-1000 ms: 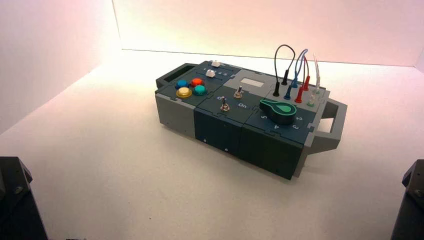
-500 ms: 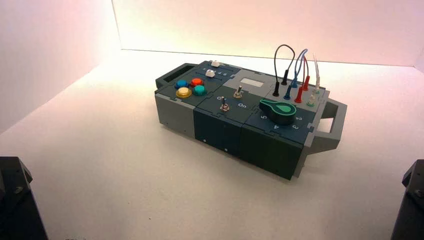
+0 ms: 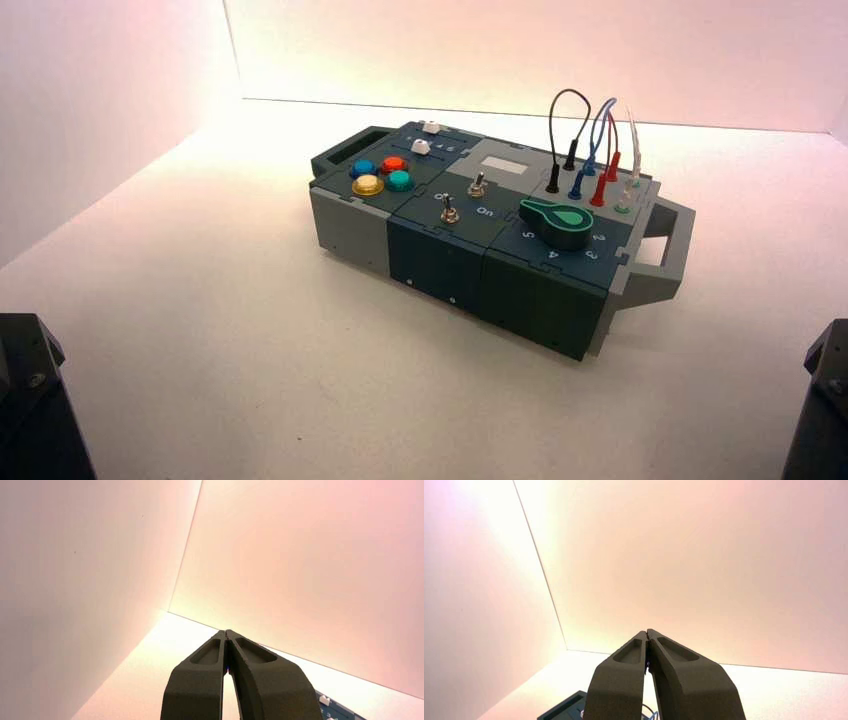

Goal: Move the box away.

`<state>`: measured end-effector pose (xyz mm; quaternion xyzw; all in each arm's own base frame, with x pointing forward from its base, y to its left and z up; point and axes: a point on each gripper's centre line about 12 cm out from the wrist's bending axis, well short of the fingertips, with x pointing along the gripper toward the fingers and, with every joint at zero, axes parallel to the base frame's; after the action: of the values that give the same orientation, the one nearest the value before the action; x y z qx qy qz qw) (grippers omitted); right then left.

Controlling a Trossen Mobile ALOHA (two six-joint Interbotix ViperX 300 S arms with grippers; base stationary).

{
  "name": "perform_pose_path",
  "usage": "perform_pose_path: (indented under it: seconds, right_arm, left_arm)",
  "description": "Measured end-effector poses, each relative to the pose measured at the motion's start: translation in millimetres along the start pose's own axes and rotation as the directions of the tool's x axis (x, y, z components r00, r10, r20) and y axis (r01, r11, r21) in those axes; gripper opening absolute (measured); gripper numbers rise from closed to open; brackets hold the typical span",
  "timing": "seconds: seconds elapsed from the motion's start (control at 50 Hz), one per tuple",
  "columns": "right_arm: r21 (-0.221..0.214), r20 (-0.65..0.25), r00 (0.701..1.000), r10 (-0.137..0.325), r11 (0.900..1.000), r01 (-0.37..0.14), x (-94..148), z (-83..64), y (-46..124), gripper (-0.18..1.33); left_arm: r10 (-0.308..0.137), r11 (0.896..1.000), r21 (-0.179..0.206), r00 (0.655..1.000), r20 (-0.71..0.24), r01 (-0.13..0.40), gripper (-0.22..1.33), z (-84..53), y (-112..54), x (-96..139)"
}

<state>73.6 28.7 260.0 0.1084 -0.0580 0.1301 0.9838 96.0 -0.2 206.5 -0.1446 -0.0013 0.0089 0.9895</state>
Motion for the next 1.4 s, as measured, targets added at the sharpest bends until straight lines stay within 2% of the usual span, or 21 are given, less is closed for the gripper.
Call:
perform_pose_path:
  seconds: [0.76, 0.78, 0.8, 0.84, 0.86, 0.9, 1.0, 1.02, 1.04, 1.08, 1.1, 1.16, 1.34, 1.4]
  right_arm:
    - [0.000, 0.000, 1.000, 0.000, 1.0000, 0.000, 0, 0.0, 0.0, -0.14]
    - [0.000, -0.001, 1.000, -0.001, 1.0000, 0.001, 0, -0.1, -0.1, -0.14]
    - [0.001, 0.000, 1.000, 0.001, 1.0000, -0.001, 0, 0.0, 0.1, -0.14]
    - [0.000, 0.000, 1.000, 0.001, 1.0000, -0.001, 0, 0.0, 0.1, -0.14]
    - [0.000, 0.000, 1.000, -0.001, 1.0000, 0.001, 0, 0.0, -0.1, -0.14]
    - [0.001, 0.000, 1.000, 0.001, 1.0000, -0.001, 0, 0.0, 0.1, -0.14]
    - [0.000, 0.000, 1.000, 0.000, 1.0000, 0.000, 0, 0.0, 0.0, -0.14]
    - [0.017, -0.007, 1.000, 0.003, 0.9999, -0.003, 0, -1.2, 0.2, -0.14]
    - [0.078, -0.033, 0.999, 0.019, 0.9969, -0.016, 0, -5.2, 1.8, -0.14]
    - [0.184, -0.131, 0.990, 0.059, 0.9823, -0.034, 1, -20.8, 5.1, -0.14]
    - [0.206, -0.157, 0.985, 0.069, 0.9780, -0.035, 1, -24.6, 5.9, -0.14]
    - [0.226, -0.194, 0.977, 0.088, 0.9731, -0.042, 1, -26.2, 8.7, -0.14]
    - [0.227, -0.234, 0.965, 0.117, 0.9718, -0.063, -1, -14.1, 16.3, -0.14]
    - [0.234, -0.271, 0.955, 0.123, 0.9705, -0.059, 1, -10.6, 18.0, -0.14]
  left_arm:
    - [0.000, 1.000, 0.001, 1.000, -0.001, 0.000, -0.16, -0.6, 0.2, 0]
    - [-0.021, 0.997, -0.074, 0.999, -0.027, 0.019, -0.16, 0.5, -3.3, -2]
    - [-0.041, 0.991, -0.126, 0.998, -0.045, 0.035, -0.16, 2.7, -6.6, -3]
    - [-0.069, 0.987, -0.147, 0.996, -0.060, 0.059, -0.16, 4.8, -10.4, -5]
    - [-0.100, 0.982, -0.169, 0.992, -0.071, 0.087, -0.16, 8.4, -14.8, -7]
    - [-0.142, 0.977, -0.177, 0.984, -0.104, 0.122, -0.16, 12.0, -20.7, -8]
    - [-0.166, 0.977, -0.159, 0.974, -0.153, 0.142, -0.16, 18.7, -26.5, -5]
    - [-0.168, 0.977, -0.156, 0.974, -0.153, 0.144, -0.16, 20.0, -27.0, -5]
    - [-0.168, 0.978, -0.152, 0.973, -0.158, 0.144, -0.16, 20.8, -27.5, -5]
    - [-0.172, 0.978, -0.143, 0.970, -0.172, 0.148, -0.16, 24.8, -29.6, -3]
    - [-0.176, 0.979, -0.136, 0.966, -0.190, 0.151, -0.16, 28.2, -31.8, -2]
    - [-0.185, 0.979, -0.129, 0.956, -0.226, 0.159, -0.16, 31.9, -35.4, 1]
    - [-0.215, 0.976, -0.109, 0.921, -0.324, 0.189, -0.16, 37.7, -45.2, 9]
    - [-0.235, 0.972, -0.096, 0.892, -0.387, 0.215, -0.16, 40.5, -52.4, 13]
